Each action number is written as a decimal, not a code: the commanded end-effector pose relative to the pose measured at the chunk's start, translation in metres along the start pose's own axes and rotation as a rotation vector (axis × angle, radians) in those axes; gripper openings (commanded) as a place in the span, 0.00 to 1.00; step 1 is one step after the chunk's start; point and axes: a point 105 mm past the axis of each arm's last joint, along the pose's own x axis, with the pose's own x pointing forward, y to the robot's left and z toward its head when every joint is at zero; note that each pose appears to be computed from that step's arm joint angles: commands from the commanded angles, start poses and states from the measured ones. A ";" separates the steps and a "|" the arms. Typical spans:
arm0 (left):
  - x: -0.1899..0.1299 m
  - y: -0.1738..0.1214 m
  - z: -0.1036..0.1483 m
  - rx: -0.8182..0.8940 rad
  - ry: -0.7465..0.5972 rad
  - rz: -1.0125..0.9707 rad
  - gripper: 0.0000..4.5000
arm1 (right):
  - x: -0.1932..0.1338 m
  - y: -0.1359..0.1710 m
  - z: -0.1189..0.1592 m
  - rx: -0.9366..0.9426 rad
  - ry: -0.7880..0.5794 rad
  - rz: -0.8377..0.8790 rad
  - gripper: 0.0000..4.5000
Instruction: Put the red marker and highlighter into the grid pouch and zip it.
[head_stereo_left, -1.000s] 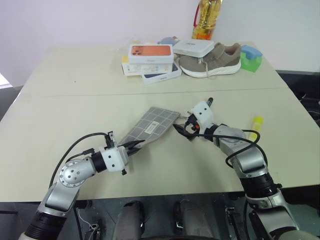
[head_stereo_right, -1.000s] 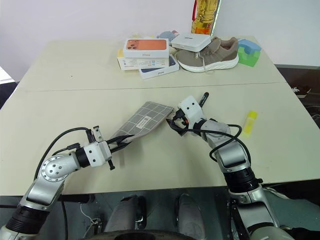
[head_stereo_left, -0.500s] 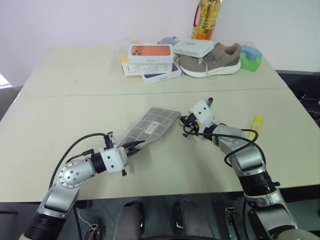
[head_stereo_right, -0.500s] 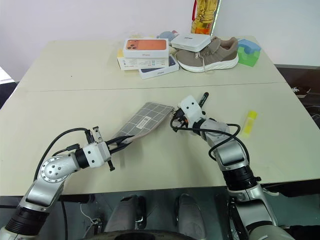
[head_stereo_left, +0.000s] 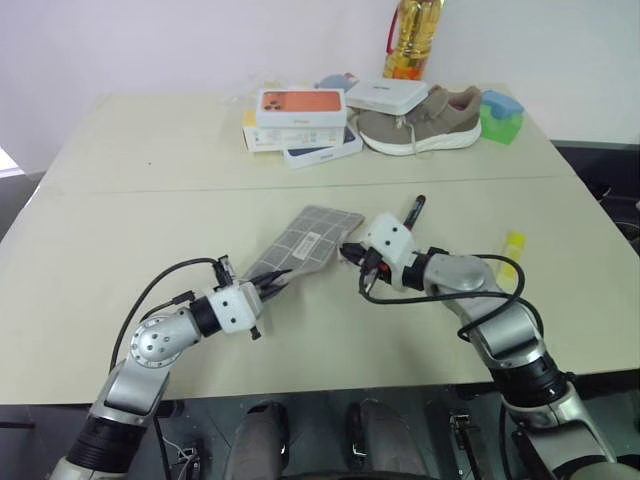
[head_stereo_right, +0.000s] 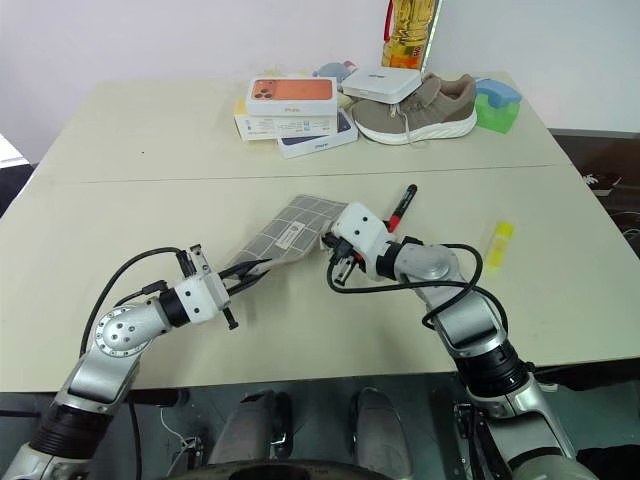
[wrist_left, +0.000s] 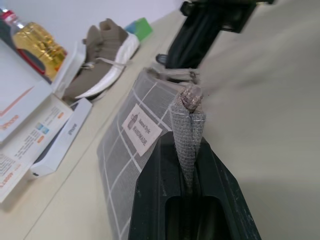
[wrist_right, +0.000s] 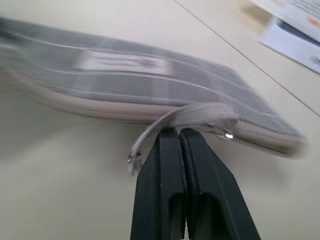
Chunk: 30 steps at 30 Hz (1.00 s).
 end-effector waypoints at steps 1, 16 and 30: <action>0.008 0.004 0.005 0.003 -0.029 0.030 0.00 | 0.000 0.017 0.022 -0.049 -0.074 0.076 0.01; 0.028 0.016 -0.005 -0.050 -0.041 0.103 0.00 | -0.005 0.055 0.046 -0.015 -0.158 0.268 0.01; 0.038 0.022 -0.003 -0.090 -0.063 0.152 0.00 | -0.009 0.049 0.045 0.049 -0.139 0.259 0.21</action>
